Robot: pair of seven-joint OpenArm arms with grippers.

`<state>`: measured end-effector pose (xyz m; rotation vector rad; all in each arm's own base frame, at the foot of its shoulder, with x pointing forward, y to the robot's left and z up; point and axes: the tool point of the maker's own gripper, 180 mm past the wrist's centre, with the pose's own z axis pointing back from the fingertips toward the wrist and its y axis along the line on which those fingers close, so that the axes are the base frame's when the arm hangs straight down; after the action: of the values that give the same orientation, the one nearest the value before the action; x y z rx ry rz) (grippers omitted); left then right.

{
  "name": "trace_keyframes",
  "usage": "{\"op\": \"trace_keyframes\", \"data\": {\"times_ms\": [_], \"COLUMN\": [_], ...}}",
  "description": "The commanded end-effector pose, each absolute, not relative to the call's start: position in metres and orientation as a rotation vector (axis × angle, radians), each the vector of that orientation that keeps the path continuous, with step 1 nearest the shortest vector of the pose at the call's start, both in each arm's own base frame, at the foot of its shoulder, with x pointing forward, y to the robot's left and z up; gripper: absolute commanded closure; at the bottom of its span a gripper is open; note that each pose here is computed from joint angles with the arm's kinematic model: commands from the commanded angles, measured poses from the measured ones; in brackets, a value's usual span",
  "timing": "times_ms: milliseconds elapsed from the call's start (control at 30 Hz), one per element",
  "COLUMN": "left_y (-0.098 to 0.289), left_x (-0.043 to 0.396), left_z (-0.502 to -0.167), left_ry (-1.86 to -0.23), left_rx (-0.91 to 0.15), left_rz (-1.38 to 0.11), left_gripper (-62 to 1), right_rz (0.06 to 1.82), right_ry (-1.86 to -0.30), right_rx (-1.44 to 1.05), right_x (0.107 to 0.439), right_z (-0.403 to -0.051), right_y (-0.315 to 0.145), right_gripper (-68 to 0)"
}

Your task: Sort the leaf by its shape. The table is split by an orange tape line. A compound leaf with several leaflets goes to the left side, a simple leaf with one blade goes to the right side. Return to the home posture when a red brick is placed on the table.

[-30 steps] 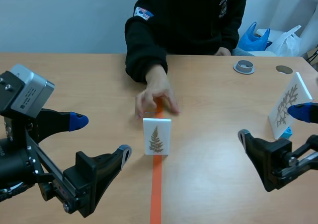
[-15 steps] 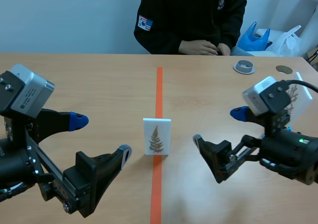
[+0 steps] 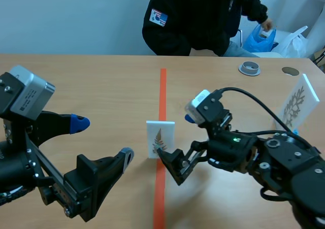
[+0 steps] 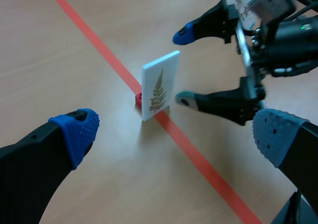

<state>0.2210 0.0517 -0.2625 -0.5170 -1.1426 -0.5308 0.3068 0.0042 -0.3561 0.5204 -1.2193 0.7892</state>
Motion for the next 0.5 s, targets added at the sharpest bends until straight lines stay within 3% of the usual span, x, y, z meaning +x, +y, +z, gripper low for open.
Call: {"op": "trace_keyframes", "data": {"times_ms": [0, 267, 467], "left_y": [0.051, 0.051, 0.051], "left_x": [0.221, 0.221, 0.222], "left_z": [-0.257, -0.257, -0.257], "left_ry": [-1.166, -1.166, -1.167], "left_rx": [-0.531, -0.532, -0.531], "left_rz": [-0.522, -0.522, -0.522], "left_gripper": [-62.3, -62.3, -62.3], "right_rz": [0.783, 0.811, 0.813], "right_ry": [-1.28, -1.236, -1.231], "right_rx": [0.532, 0.568, 0.567], "right_x": [0.318, 0.306, 0.303], "right_z": [-0.341, -0.357, -0.359], "right_y": [0.014, 0.043, 0.044], "right_gripper": [-67.9, -67.3, -50.5]}}
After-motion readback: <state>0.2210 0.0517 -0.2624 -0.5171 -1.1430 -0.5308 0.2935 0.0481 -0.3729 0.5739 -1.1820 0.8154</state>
